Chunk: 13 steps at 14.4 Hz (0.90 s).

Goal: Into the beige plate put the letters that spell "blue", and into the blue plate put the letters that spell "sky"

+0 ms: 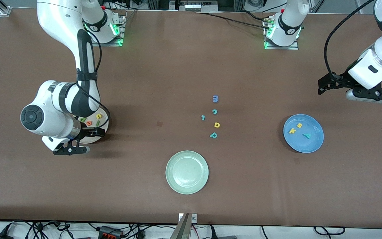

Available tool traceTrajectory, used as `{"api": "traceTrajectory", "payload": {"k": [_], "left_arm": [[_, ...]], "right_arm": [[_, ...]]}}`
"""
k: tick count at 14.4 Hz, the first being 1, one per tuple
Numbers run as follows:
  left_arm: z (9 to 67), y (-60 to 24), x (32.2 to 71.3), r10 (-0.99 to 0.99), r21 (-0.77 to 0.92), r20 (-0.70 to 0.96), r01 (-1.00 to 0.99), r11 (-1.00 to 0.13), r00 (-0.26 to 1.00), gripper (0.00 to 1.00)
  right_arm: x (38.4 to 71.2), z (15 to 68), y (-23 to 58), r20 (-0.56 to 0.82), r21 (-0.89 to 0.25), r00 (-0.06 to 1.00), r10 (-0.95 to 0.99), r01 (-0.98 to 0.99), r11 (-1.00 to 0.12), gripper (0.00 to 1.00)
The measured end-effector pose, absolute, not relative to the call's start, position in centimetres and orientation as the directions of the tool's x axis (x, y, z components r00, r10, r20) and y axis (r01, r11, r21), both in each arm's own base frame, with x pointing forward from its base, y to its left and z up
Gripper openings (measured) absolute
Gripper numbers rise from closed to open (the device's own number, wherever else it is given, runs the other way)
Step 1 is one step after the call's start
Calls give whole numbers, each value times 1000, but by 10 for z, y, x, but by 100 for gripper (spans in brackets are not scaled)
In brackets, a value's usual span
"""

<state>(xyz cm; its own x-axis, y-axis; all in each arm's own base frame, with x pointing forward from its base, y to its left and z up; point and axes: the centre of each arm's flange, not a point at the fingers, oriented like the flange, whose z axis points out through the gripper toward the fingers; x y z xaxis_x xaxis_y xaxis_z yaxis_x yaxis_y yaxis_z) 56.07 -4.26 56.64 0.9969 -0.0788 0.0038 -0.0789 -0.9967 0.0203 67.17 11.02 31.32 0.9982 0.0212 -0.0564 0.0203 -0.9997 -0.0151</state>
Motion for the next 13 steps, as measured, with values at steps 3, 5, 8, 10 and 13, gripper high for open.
{"api": "traceTrajectory", "payload": {"k": [3,5,8,10,13], "left_arm": [[567,-43,561,-80,20,5,-80,-997,997,100],[568,-44,561,-82,20,7,-82,-996,997,100],[569,-45,561,-83,20,9,-83,-996,997,100],[569,-45,561,-83,20,9,-83,-996,997,100],[569,-45,561,-83,20,10,-83,-996,997,100]], "right_arm": [[674,355,147,-27,14,999,-38,-38,-999,100],[665,391,160,-23,37,999,-48,-47,-998,100],[655,446,132,-24,7,999,-44,-44,-999,100],[653,477,94,8,7,998,-56,-56,-998,100],[648,512,50,54,7,994,-98,-98,-995,100]]}}
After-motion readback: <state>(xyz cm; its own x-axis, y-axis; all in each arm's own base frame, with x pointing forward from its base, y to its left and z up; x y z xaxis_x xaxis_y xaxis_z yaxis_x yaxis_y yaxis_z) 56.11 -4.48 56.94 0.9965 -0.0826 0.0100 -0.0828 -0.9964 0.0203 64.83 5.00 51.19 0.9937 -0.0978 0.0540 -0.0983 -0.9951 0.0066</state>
